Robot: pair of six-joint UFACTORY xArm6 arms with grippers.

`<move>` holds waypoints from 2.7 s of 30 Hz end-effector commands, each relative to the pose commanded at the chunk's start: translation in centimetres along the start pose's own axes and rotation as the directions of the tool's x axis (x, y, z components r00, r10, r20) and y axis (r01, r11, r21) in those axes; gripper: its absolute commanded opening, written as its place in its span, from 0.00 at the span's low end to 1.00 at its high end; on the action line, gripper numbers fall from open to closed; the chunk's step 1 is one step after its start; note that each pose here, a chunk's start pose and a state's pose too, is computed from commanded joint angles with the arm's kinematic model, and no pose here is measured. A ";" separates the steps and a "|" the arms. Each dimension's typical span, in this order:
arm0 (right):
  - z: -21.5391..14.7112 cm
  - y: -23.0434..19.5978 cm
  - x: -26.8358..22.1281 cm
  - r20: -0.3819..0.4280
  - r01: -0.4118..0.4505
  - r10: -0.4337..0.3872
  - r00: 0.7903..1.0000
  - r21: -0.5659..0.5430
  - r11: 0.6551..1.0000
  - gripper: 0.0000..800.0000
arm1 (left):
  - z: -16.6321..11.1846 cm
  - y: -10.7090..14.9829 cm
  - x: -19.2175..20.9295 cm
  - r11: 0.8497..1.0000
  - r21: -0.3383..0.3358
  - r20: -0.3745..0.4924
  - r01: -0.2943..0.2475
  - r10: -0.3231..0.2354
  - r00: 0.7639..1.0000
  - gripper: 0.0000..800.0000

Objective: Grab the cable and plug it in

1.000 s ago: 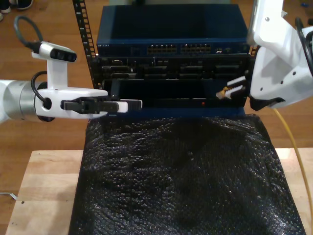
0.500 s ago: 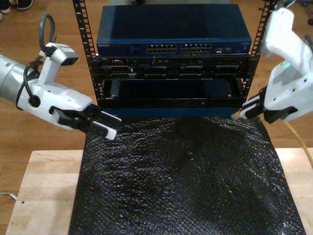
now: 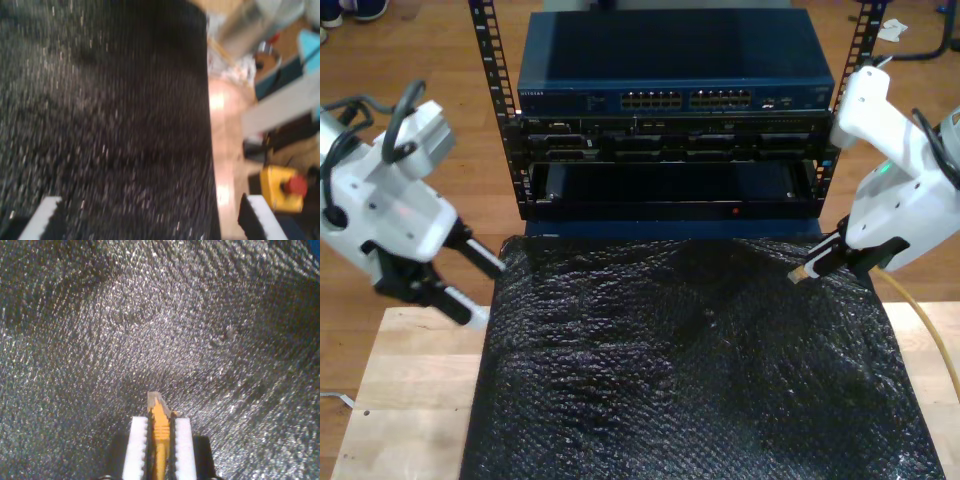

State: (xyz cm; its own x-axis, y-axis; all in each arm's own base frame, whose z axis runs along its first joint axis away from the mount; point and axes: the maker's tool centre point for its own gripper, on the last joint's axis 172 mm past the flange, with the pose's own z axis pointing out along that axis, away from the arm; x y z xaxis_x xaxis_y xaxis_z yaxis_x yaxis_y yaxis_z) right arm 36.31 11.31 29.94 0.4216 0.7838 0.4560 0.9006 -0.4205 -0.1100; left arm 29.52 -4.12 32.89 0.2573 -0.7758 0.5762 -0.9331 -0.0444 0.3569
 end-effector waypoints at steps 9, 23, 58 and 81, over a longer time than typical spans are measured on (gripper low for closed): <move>-0.1 1.6 -0.2 0.038 -0.028 0.029 0.999 -0.013 1.000 0.00 | -1.9 1.0 -7.0 0.999 0.015 0.100 -0.032 0.030 0.995 1.00; 0.0 2.2 -0.9 0.075 -0.018 0.019 0.997 -0.023 1.000 0.00 | -0.3 8.0 -18.2 0.976 -0.099 0.143 -0.192 0.205 0.968 1.00; 1.0 1.8 -2.1 0.098 -0.028 0.028 0.995 -0.007 1.000 0.00 | 13.1 19.4 -29.8 0.919 -0.127 0.015 -0.374 0.379 0.925 1.00; 1.8 1.5 -3.1 0.121 -0.029 0.029 0.992 0.004 1.000 0.00 | 17.7 17.4 -36.2 0.933 0.019 0.217 -0.360 0.348 0.912 1.00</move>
State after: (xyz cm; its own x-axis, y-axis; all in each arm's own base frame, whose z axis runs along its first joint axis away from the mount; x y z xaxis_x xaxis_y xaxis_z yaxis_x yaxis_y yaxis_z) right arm 36.57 9.04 26.73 0.4568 0.8209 0.3426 0.8883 -0.4412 -0.1271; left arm -0.42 12.06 5.25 -0.1444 -0.8599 0.4897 -0.9677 0.2260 0.1114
